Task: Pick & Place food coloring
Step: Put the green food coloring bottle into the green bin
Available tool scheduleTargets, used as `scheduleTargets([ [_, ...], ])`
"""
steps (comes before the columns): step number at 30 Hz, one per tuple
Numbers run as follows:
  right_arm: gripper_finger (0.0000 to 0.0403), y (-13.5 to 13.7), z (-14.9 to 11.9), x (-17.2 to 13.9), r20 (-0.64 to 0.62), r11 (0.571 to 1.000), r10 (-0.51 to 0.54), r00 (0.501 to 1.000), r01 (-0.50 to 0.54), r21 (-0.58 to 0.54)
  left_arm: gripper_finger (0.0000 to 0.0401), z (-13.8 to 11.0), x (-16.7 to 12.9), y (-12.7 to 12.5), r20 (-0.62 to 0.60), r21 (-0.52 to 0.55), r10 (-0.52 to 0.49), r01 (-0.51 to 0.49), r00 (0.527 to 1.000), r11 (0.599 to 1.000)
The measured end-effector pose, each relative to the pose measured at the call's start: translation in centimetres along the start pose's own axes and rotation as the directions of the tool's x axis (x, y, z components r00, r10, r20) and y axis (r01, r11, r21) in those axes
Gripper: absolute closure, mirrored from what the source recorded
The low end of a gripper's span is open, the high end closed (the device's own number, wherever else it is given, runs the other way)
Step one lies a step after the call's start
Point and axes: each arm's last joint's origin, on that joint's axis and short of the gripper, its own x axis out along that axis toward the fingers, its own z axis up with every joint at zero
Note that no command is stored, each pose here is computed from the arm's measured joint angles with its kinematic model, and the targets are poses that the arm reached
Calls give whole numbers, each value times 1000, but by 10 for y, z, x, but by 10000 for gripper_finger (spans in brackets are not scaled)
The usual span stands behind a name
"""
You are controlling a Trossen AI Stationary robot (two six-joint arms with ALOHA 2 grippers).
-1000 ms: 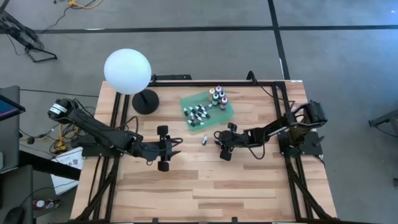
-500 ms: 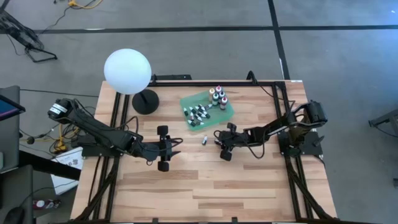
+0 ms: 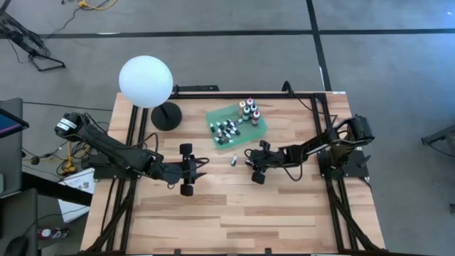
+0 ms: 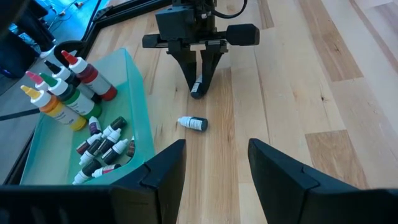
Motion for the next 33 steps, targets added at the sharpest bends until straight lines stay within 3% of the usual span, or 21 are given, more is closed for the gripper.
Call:
scheduleTargets([
  [13,322,0,0,0,-1,1000,6,1000,-6,-1,233,0,0,0,0,1,2,-2,1000,1000],
  [21,321,10,5,-1,10,994,99,995,-99,-41,233,0,0,0,-5,5,2,-2,1000,1000],
  [27,321,31,30,-6,75,969,210,975,-197,-146,232,-1,0,0,-13,10,3,-3,1000,1000],
  [33,321,40,67,-12,126,953,185,975,-146,-267,232,-1,0,0,-13,10,3,-3,1000,1000],
])
